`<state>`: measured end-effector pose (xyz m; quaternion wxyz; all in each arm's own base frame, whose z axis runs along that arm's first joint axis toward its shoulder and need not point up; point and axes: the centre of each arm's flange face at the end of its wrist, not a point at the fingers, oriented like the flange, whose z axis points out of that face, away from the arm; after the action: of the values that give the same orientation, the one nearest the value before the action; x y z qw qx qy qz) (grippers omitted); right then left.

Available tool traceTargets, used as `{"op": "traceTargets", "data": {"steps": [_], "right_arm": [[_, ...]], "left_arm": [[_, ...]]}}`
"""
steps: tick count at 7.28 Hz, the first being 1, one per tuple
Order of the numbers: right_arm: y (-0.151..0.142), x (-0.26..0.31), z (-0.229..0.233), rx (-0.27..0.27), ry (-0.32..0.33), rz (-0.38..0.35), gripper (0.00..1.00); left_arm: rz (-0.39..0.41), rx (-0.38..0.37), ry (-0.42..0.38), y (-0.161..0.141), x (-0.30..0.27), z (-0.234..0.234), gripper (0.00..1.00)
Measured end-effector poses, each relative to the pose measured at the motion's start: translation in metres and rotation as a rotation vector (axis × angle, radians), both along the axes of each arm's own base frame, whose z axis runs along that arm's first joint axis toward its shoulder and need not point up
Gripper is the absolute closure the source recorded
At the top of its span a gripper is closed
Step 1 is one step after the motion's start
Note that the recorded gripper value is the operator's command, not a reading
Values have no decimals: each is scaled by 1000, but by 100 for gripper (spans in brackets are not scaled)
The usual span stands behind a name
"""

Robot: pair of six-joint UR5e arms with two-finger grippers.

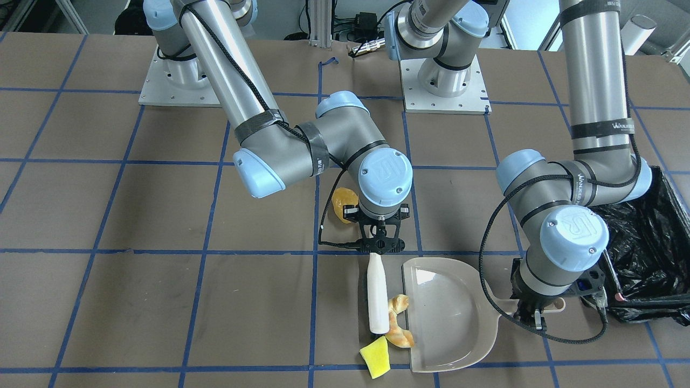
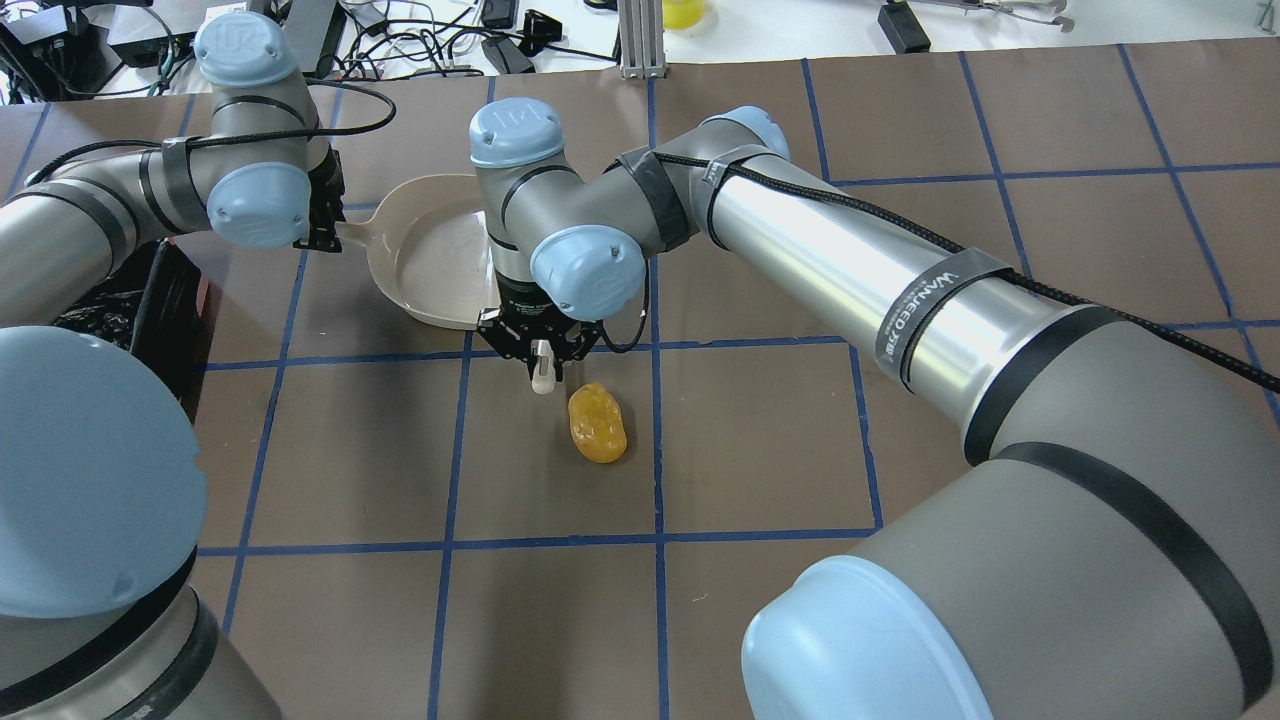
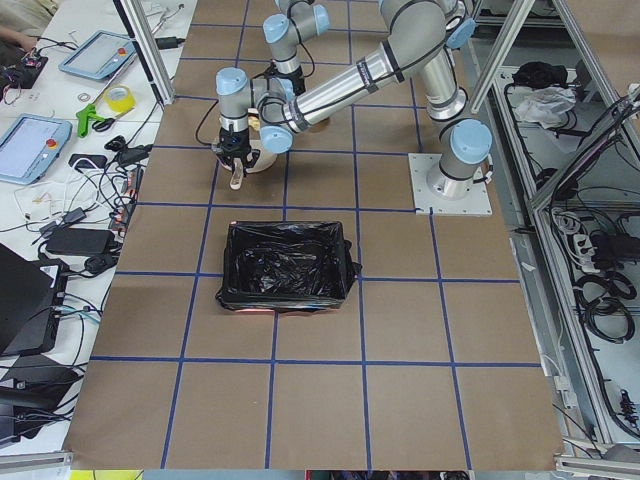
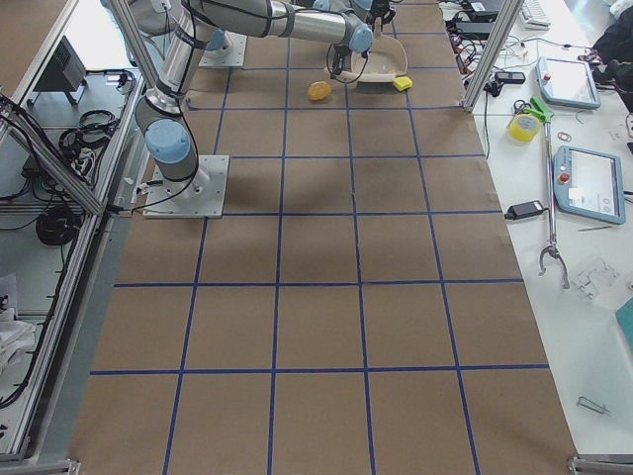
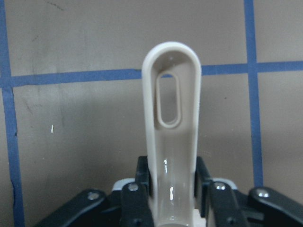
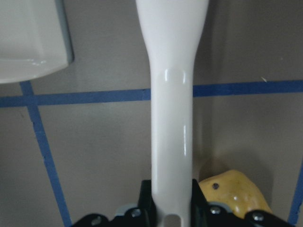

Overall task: Sweep and dump trash into bin
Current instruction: 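Sweep the croissant toy into the dustpan with the right gripper's brush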

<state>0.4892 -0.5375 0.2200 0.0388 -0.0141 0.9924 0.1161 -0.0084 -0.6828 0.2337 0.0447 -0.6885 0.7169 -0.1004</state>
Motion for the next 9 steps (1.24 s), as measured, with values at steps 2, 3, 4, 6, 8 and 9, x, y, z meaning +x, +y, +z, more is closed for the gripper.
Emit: {"op": "traceTargets", "data": {"steps": [2,3,4,6,8,9], "right_arm": [[6,16,3,-21,-24,111,96],[12,31,1,-26,-29,149,96],[17,49,-1,-33,-34,159,96],[20,77,-1,-48,-38,141,96],[14,69,15,-47,-23,128,96],[4,50,27,-40,1,127,96]], "left_arm": [[1,-1,1,-1,0,0,100],[1,-1,1,-1,0,0,100],[0,-1,0,-1,0,1,100],[0,-2,0,-1,0,2,100],[-1,-2,0,-1,0,2,100],[-1,-3,0,-1,0,3,100]]}}
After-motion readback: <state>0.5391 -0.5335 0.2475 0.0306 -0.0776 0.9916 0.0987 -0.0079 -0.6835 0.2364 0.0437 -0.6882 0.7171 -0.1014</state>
